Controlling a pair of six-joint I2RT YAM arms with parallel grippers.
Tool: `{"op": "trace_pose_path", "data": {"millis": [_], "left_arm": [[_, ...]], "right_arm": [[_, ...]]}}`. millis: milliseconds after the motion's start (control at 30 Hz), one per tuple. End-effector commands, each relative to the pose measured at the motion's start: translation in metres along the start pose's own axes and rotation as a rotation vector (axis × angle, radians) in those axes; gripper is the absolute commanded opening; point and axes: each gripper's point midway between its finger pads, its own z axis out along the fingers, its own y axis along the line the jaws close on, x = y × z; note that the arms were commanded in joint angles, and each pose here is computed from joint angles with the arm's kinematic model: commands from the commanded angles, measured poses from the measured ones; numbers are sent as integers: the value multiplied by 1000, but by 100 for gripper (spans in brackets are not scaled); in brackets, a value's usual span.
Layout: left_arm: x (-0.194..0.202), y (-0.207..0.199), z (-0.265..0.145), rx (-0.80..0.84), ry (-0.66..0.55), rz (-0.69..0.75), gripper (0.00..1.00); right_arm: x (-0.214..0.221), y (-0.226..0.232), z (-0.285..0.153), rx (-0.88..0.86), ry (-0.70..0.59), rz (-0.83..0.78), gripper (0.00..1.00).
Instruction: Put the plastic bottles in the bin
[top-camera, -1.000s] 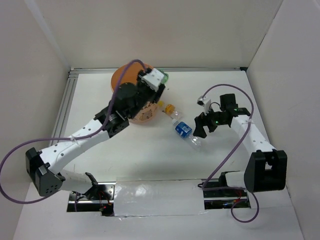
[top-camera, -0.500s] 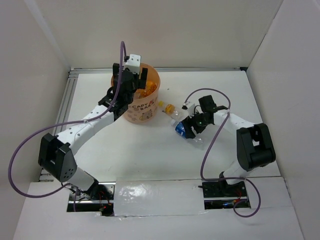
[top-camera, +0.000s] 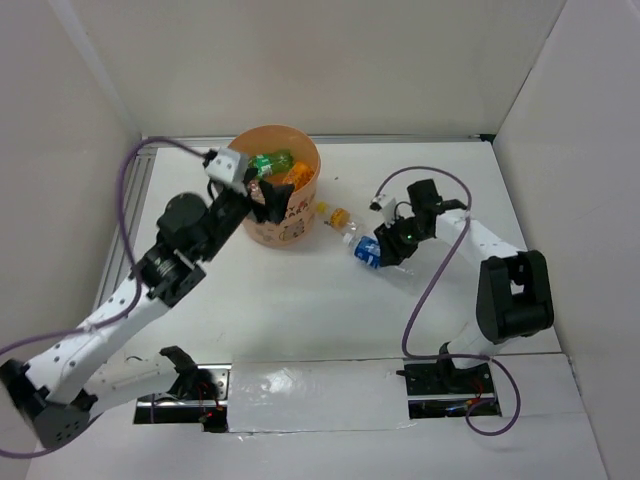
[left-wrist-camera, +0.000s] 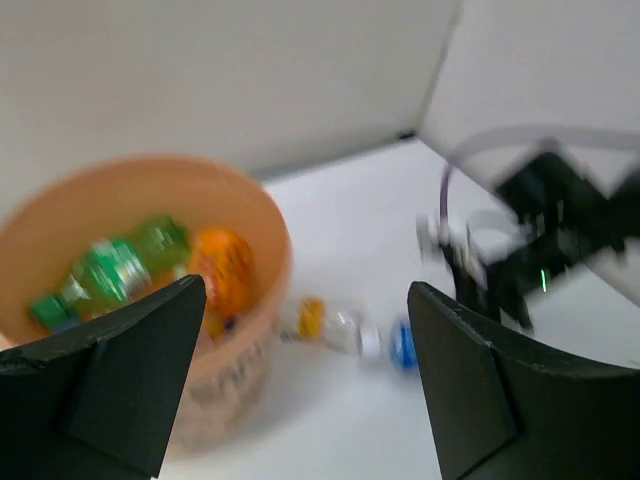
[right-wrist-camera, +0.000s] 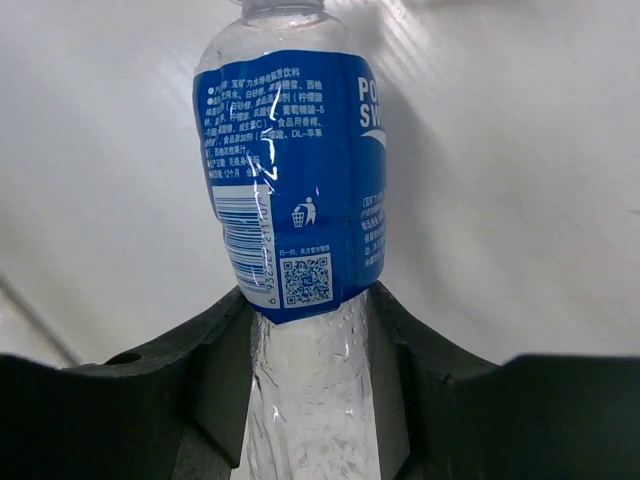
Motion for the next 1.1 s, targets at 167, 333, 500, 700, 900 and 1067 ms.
{"op": "trace_pose_path", "data": {"millis": [167,333,500,700,900,1067], "left_arm": [[135,-10,-91,-4,236,-337,94],[185,5,-116,-110,287,-469,94],[211,7,-124,-139,328,-528,95],[225,-5,-131,-105,385,-537,95],[230,-11,-137,-85,411,-512,99],[236,-13,-138,-83,436,-493,99]], "right_arm": [[-179,40,-195,2,-560,-437,14],[-300,96,-245,-61,-929,-675,15],[-373,137,-205,-194,-962,-686,18],[-407,149,-123,-260,-920,-681,38],[-413,131,-132,-186,-930,-652,84],[-399,75,-152,-7,-900,-586,90]]}}
